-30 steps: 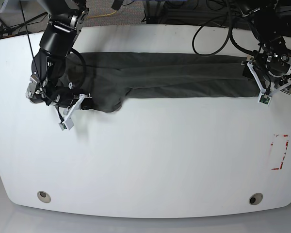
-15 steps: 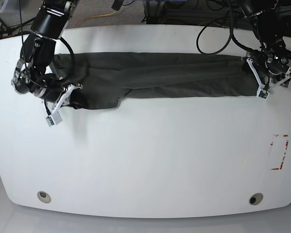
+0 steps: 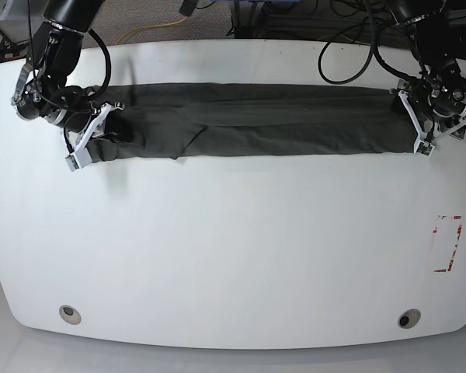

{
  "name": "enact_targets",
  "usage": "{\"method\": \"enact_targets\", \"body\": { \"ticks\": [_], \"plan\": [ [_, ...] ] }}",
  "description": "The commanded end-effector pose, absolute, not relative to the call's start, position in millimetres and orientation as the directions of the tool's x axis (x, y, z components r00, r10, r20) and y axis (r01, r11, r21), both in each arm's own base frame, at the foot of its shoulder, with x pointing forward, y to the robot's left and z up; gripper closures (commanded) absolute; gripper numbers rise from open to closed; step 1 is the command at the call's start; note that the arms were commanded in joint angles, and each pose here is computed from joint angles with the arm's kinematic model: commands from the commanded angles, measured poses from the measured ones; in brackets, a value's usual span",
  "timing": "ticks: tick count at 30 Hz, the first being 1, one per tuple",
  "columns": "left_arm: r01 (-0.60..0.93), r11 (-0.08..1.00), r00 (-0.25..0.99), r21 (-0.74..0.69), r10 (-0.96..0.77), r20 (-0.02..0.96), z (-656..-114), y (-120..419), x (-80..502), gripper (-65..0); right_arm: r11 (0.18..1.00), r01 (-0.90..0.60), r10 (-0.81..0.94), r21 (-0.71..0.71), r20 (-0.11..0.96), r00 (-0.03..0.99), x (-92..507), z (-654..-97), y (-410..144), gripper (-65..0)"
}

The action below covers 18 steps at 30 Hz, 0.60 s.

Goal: Fold the T-shirt properly
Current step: 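Regrasp the folded strip end with the right gripper and straighten it, then hold the folded strip ends with both grippers and pull it taut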

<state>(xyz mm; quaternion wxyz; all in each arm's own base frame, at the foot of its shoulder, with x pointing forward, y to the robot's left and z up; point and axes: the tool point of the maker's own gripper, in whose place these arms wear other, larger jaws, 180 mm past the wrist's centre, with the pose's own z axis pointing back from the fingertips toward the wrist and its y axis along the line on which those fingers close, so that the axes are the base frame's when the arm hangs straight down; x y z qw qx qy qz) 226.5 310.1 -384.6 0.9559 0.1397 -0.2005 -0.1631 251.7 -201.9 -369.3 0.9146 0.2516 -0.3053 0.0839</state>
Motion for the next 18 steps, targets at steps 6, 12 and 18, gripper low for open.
{"method": "enact_targets", "body": {
  "ticks": [6,12,18],
  "plan": [
    [0.249,0.892,0.855,0.378,-0.386,0.347,-371,322,234,-51.7,0.894,-0.238,-0.041,0.381,0.596,0.802,251,-369,-248,-24.3],
    [0.246,0.892,0.850,0.378,-0.386,0.358,-368,320,237,-51.7,0.908,-0.229,-0.024,0.350,0.590,0.807,242,-368,-266,-40.0],
    [0.237,0.924,0.806,0.300,-0.359,0.471,-358,303,253,-51.7,0.864,-0.317,-0.028,0.390,0.667,0.744,243,-342,-231,-40.0]
  ]
}}
